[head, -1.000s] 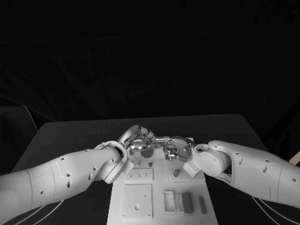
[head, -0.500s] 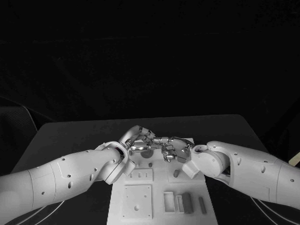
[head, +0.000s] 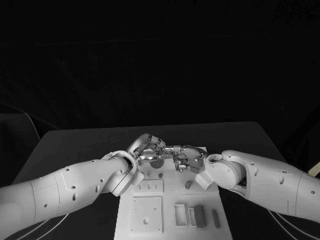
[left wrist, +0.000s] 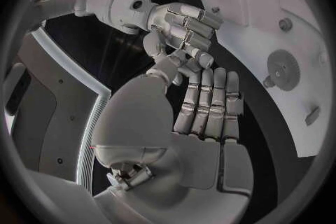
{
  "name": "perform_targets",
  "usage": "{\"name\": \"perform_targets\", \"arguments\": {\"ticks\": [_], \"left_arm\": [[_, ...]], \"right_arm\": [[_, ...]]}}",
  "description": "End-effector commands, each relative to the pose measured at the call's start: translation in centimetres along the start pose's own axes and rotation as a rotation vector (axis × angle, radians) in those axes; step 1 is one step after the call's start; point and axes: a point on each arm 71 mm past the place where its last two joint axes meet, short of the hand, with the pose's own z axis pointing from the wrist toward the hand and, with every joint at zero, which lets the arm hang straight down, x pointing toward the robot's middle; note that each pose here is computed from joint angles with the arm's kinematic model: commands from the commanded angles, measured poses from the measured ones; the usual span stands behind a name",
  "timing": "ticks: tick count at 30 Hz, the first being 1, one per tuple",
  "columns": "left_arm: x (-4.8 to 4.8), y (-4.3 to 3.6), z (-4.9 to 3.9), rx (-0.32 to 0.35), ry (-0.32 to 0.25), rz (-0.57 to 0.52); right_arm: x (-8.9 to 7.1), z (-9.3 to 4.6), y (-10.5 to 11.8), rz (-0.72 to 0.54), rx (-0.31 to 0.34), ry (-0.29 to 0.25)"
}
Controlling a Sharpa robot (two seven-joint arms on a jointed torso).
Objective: Assemble the parts on the task board
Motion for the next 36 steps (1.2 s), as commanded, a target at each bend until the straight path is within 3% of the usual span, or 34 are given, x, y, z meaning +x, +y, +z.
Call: {"name": "perform_targets", "arguments": {"ticks": [1, 36], "left_arm": [[0.04, -0.14, 0.01, 0.012, 0.004, 0.000], [-0.04, 0.16, 0.05, -0.016, 0.000, 0.014]], "right_arm": [[-0.09, -0.09, 0.10, 0.012, -0.019, 0.009], [-0.64, -0.32, 0.38, -0.003, -0.067, -0.058]]}}
